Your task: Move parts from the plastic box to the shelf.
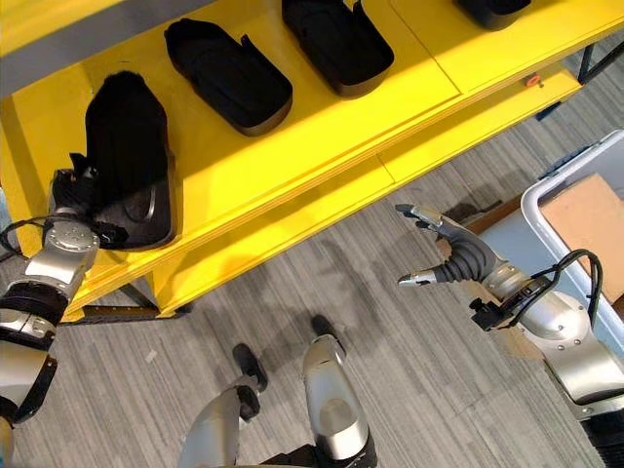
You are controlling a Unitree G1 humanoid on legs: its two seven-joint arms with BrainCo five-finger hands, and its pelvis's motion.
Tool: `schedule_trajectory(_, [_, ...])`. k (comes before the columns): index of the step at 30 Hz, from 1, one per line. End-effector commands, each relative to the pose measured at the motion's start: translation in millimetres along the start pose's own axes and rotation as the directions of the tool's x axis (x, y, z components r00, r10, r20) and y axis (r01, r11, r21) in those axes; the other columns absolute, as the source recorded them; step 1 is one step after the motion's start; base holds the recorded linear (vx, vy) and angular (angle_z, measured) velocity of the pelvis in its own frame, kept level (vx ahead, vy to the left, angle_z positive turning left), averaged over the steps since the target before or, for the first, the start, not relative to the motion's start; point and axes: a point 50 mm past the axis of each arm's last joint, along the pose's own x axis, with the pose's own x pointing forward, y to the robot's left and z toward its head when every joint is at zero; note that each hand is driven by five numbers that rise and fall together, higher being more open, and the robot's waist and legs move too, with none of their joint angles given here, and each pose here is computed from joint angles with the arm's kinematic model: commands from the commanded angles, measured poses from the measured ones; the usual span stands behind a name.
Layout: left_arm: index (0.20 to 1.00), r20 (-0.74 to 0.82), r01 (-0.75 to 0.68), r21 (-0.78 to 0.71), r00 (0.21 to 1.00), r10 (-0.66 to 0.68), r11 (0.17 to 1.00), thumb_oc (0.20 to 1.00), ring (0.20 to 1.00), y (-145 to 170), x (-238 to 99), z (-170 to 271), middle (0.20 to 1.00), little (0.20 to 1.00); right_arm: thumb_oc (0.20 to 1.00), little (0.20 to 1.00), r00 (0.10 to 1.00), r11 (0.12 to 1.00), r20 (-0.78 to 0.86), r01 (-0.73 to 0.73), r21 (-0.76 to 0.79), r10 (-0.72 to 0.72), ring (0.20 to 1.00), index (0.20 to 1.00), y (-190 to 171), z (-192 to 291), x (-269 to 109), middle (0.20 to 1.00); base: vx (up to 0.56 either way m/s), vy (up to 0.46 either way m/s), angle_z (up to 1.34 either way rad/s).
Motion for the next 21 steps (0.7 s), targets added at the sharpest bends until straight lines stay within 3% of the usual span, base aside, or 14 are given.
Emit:
schedule_trajectory(1, [0.200, 0.009, -0.201, -0.024, 0.979, 0.201, 0.979, 0.200, 0.200, 45, 15, 16, 0.200, 0.200, 1.000, 1.000, 0.982, 0.995, 0.163, 0.086, 0.045, -0.092, 1.000, 1.000, -11, 25, 13, 1.000, -0.08, -0.058, 0.09])
schedule_trajectory(21, [0.200, -0.147, -0.289, -0.027, 0.948, 0.283, 0.957, 0.200, 0.200, 53, 4, -38, 0.200, 0.200, 1.000, 1.000, 0.983, 0.997, 0.172, 0.063, 0.034, -0.068, 1.000, 1.000, -1, 32, 28, 1.000, -0.05, -0.026, 0.07])
